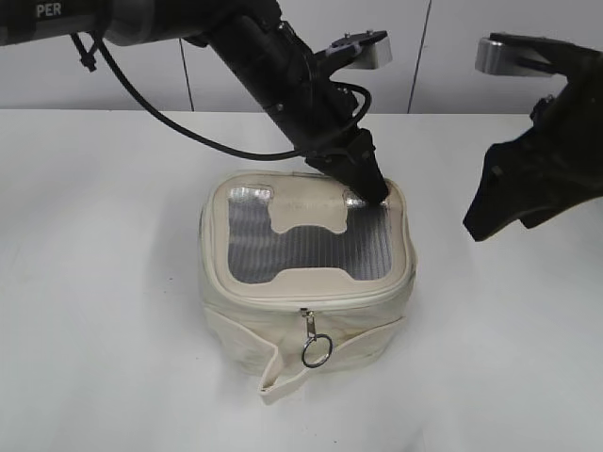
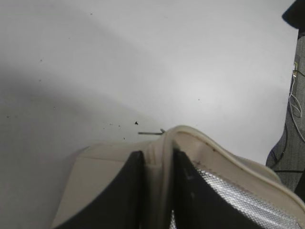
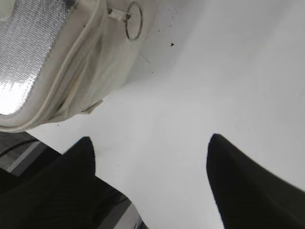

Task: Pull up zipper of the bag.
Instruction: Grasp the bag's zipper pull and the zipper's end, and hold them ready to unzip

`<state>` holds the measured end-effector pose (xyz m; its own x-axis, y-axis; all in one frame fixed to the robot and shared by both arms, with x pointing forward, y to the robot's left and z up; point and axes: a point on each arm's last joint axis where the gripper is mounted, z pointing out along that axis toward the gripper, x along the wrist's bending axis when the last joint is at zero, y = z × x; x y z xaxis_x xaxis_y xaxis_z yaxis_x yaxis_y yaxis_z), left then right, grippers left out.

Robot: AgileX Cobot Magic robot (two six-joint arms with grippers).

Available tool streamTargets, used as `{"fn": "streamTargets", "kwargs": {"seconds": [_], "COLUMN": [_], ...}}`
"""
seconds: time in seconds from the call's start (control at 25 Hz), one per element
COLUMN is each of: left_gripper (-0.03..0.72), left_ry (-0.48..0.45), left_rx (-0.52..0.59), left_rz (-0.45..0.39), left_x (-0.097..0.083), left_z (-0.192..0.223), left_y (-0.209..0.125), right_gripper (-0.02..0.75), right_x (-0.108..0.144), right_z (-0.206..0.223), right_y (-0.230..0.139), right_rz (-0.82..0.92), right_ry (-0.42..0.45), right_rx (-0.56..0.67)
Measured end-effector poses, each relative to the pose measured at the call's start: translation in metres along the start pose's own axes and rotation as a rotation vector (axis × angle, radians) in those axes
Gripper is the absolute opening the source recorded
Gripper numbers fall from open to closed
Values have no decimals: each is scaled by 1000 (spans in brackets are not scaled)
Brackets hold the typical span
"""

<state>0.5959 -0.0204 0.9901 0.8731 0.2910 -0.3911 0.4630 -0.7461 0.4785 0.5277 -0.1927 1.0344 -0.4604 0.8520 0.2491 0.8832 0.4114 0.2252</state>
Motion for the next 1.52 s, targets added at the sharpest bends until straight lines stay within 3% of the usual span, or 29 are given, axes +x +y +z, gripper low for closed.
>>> {"fn": "streamTargets", "kwargs": {"seconds": [0.36,0.68,1.0,1.24,1.52], "left_gripper": [134,132,126,120,116], "left_ry": [10,16,16,17,26], "left_rx": [13,22,31,33,36], "left_rz": [22,41,54,55,60], "left_x": [-5,-11,-15,-15,-14], "left_z": [-7,-9,-8,-8,-8], "left_y": [0,2,2,2,2], "right_gripper": [566,566,565,507,499], "right_x": [2,2,-4,-6,-10], "right_z": [33,37,60,72,88], "right_y": [-47,-40,-34,-28,-21], "right_rz": [-50,-121,-118,-140,-152], "right_ry": [17,13,40,76,94], "right_rx": [-173,-317,-289,-319,-347]}}
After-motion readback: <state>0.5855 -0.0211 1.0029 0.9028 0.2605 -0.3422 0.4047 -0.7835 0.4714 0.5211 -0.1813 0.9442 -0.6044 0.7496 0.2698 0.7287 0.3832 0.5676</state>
